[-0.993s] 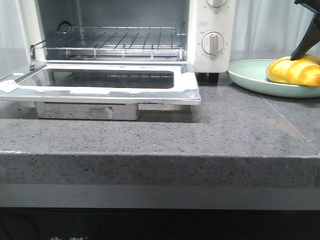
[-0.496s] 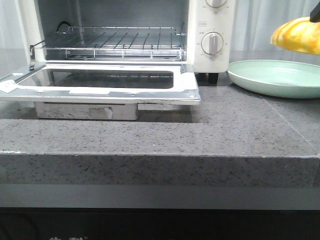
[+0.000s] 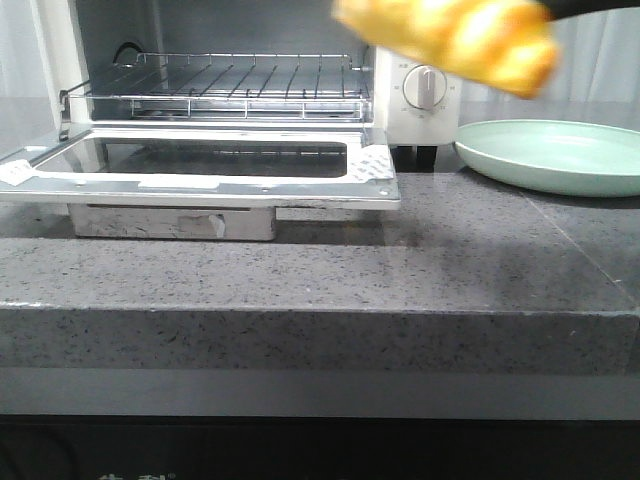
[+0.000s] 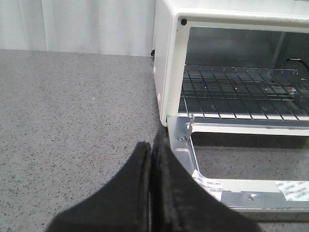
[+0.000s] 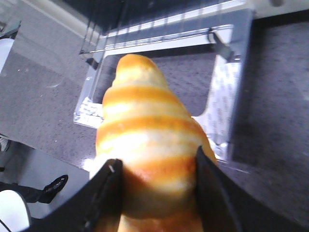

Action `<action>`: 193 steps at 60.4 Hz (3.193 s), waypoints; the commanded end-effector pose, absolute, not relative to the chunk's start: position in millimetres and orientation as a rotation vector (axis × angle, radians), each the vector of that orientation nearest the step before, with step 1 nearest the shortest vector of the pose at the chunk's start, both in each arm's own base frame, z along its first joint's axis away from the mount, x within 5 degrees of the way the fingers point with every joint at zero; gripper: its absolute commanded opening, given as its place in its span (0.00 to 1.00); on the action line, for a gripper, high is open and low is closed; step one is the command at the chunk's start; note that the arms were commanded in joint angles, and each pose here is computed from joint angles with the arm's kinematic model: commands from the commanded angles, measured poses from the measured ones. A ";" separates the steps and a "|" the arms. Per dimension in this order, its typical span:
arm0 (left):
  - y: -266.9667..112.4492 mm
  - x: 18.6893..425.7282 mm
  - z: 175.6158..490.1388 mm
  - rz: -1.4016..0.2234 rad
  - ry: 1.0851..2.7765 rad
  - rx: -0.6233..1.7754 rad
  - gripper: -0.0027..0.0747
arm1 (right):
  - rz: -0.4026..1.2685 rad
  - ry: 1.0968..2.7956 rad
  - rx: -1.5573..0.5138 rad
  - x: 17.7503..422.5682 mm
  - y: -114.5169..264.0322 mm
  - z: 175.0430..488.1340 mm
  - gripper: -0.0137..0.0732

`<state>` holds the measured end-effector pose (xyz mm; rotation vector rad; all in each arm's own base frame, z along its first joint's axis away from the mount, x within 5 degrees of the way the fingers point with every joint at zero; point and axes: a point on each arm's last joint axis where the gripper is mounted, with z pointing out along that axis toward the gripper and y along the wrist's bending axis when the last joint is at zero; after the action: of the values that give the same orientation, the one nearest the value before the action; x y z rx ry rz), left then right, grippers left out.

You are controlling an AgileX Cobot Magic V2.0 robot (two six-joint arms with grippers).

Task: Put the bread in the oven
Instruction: 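Carry the croissant with the right gripper into the open oven over the rack, then open the right gripper to release the croissant onto the rack and withdraw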

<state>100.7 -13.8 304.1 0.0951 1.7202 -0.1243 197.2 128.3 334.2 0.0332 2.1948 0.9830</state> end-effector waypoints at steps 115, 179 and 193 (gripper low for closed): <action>-12.8 101.7 320.0 -0.126 1.617 0.073 0.01 | 0.977 1.980 0.148 360.2 210.7 352.9 0.77; -12.8 101.7 320.0 -0.126 1.617 0.073 0.01 | 0.316 2.203 -0.244 234.1 76.0 427.5 0.09; -12.8 101.7 320.0 -0.126 1.617 0.073 0.01 | 0.224 2.060 -0.185 162.5 45.7 389.0 0.09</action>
<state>100.7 -13.8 304.2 0.0949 1.7187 -0.1242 185.0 54.9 385.9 -0.2069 2.2245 0.2265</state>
